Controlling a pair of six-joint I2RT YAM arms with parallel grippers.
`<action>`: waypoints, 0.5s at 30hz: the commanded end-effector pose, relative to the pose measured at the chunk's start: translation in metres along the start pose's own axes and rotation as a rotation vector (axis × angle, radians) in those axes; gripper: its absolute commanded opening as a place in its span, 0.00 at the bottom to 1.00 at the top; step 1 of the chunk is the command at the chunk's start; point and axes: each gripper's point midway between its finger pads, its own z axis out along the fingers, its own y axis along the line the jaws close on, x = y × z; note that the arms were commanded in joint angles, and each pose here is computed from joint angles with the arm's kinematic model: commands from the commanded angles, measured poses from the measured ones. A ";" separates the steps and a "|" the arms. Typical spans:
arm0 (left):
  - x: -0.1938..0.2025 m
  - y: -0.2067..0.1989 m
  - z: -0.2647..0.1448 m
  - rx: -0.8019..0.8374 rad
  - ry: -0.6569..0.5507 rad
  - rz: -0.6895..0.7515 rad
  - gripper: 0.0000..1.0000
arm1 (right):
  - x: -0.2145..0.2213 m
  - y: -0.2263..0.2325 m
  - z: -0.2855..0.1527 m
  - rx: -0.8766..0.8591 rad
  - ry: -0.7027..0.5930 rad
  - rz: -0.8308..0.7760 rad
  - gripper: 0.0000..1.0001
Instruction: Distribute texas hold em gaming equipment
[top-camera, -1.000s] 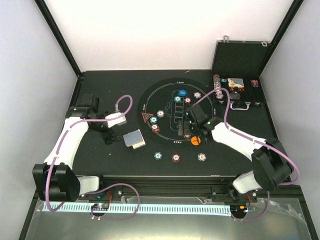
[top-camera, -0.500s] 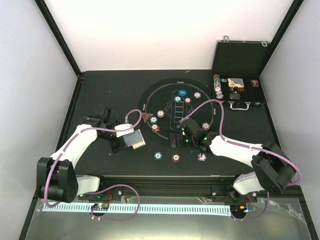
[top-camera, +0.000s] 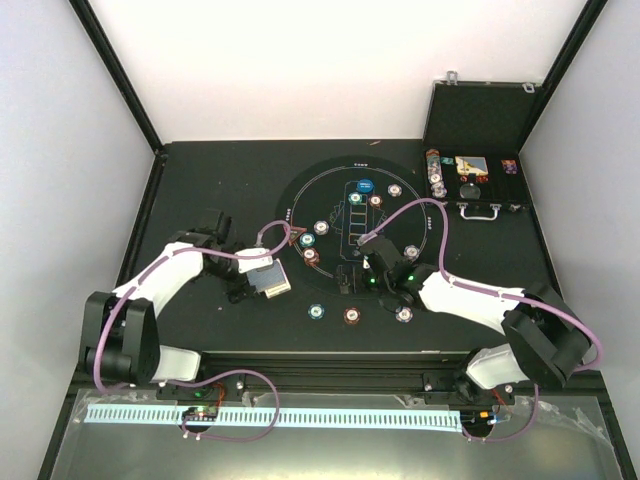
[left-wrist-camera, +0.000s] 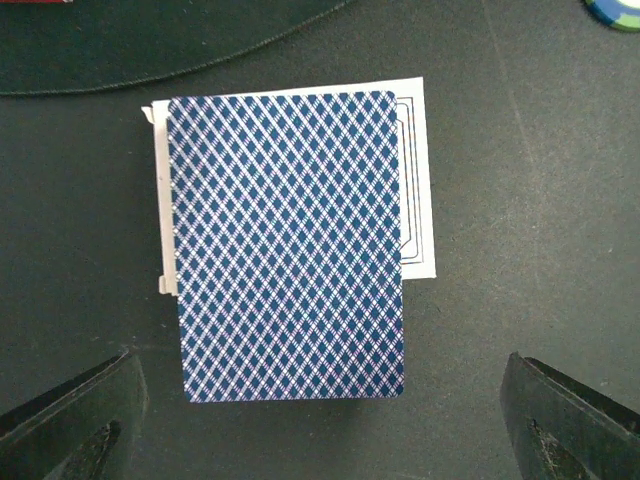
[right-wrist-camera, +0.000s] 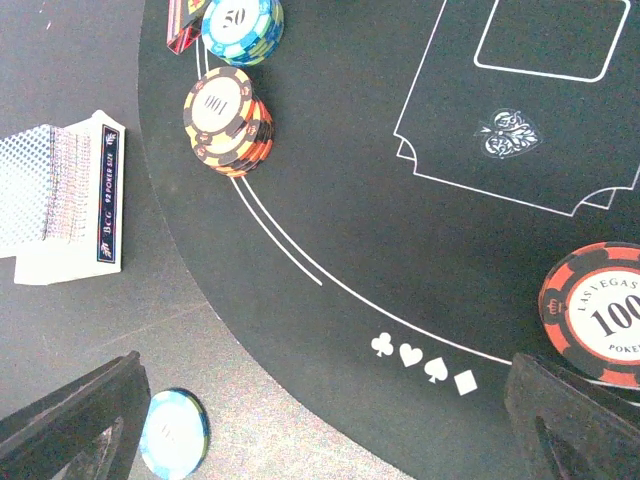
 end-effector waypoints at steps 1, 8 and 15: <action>-0.004 0.008 0.003 -0.007 0.022 0.037 0.99 | -0.004 0.004 0.001 -0.018 -0.019 -0.003 1.00; 0.001 0.008 0.012 0.002 0.065 0.042 0.99 | -0.003 0.003 0.002 -0.014 -0.016 -0.002 1.00; 0.003 0.009 0.020 0.002 0.088 0.038 0.99 | -0.003 0.003 0.002 -0.013 -0.015 0.000 1.00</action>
